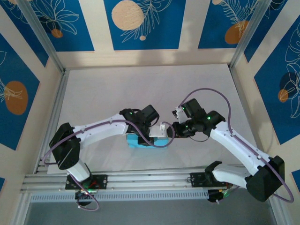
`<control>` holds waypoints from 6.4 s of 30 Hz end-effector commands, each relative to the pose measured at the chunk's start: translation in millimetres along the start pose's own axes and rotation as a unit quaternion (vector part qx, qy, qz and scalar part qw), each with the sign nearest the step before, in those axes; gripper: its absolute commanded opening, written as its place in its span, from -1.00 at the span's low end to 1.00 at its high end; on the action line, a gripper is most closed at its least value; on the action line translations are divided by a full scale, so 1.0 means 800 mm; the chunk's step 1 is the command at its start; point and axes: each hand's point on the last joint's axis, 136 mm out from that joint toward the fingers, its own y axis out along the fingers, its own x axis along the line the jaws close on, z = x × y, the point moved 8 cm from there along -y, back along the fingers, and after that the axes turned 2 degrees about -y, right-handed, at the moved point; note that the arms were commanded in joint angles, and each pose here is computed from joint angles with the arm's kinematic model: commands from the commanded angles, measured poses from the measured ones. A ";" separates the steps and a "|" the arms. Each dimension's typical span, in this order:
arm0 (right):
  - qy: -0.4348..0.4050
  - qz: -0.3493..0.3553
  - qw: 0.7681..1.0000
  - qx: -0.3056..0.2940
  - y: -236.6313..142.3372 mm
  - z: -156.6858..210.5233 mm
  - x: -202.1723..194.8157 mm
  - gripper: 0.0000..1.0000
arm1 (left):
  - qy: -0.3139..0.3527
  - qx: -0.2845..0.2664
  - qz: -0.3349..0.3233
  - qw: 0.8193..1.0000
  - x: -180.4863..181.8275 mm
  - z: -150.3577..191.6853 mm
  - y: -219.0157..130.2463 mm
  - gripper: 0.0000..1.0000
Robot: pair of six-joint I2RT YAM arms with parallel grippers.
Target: Fold the paper box
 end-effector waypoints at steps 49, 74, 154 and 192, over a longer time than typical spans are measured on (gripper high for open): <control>0.236 -0.172 0.953 0.087 0.015 -0.025 0.002 -0.24 | -0.016 -0.017 0.016 1.000 0.003 -0.003 -0.003 -0.40; 0.314 -0.184 0.928 0.081 0.034 -0.031 0.002 -0.22 | -0.004 -0.098 -0.003 0.995 0.003 0.004 -0.012 -0.48; 0.241 -0.060 0.966 0.069 0.036 0.005 -0.031 -0.53 | 0.000 -0.096 0.019 0.995 -0.006 0.001 -0.005 -0.50; 0.160 0.023 0.985 0.053 0.039 0.000 -0.024 -0.61 | -0.118 -0.212 -0.091 0.966 0.002 -0.005 -0.112 -0.07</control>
